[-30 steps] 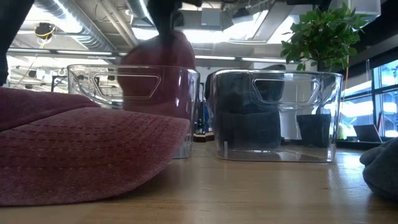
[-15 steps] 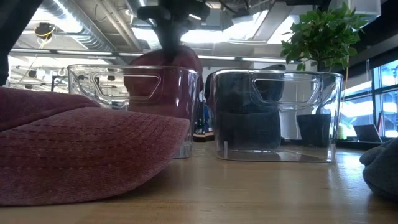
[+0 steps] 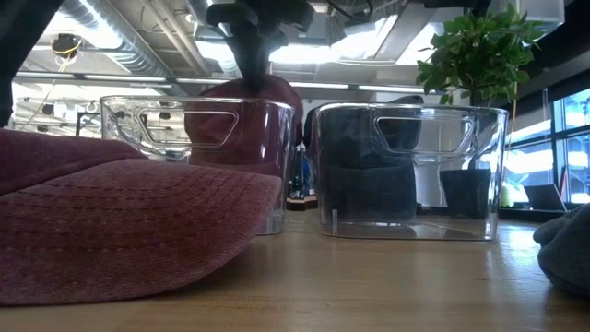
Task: Pick & Place hat
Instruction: Put the top right red cap into the left transparent bin, then put the bottom blue cap into the right transparent bin
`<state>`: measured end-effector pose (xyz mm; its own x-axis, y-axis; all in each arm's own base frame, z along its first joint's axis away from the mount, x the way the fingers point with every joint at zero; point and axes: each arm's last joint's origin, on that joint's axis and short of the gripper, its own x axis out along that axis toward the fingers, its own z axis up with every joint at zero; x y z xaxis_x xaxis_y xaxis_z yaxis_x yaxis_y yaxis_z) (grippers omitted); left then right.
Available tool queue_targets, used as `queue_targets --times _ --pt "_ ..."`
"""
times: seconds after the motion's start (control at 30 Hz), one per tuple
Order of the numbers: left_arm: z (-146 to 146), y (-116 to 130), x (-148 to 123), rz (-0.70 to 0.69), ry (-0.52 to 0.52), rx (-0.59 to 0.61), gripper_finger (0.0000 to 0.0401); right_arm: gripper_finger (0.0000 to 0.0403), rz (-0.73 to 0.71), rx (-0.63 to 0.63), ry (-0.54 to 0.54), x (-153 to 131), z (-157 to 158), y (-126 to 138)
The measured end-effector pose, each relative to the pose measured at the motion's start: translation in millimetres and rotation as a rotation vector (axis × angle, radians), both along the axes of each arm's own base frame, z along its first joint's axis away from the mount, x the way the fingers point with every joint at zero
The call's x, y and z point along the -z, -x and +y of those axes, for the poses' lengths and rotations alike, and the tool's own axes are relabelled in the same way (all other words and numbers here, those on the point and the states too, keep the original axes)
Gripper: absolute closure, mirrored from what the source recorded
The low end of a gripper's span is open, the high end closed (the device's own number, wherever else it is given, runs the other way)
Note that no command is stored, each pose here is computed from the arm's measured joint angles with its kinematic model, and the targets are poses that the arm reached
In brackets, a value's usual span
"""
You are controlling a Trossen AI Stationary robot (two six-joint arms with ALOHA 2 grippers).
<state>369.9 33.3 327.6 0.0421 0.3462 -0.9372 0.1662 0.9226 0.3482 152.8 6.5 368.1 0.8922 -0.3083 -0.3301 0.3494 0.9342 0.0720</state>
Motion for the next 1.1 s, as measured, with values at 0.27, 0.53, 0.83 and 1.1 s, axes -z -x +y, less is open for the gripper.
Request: queue_targets --times 0.27,0.53,0.83,1.1 --pt "-5.9 4.8 -8.7 -0.028 -0.026 0.007 0.0231 0.0189 -0.008 0.008 -0.021 0.0 0.0 0.0" --pt "-7.9 27.9 -45.0 -0.223 0.037 -0.109 0.0217 0.0189 -0.031 0.015 -0.092 -0.2 0.5 -0.2" --pt "-33.1 52.9 -104.8 -0.811 0.338 -0.037 0.0216 0.0189 0.049 -0.329 -0.098 11.9 23.3 -36.0" --pt "-81.6 84.1 -85.2 -1.135 0.505 0.05 0.0216 0.0189 0.188 -0.508 -0.059 22.0 72.3 -74.5"
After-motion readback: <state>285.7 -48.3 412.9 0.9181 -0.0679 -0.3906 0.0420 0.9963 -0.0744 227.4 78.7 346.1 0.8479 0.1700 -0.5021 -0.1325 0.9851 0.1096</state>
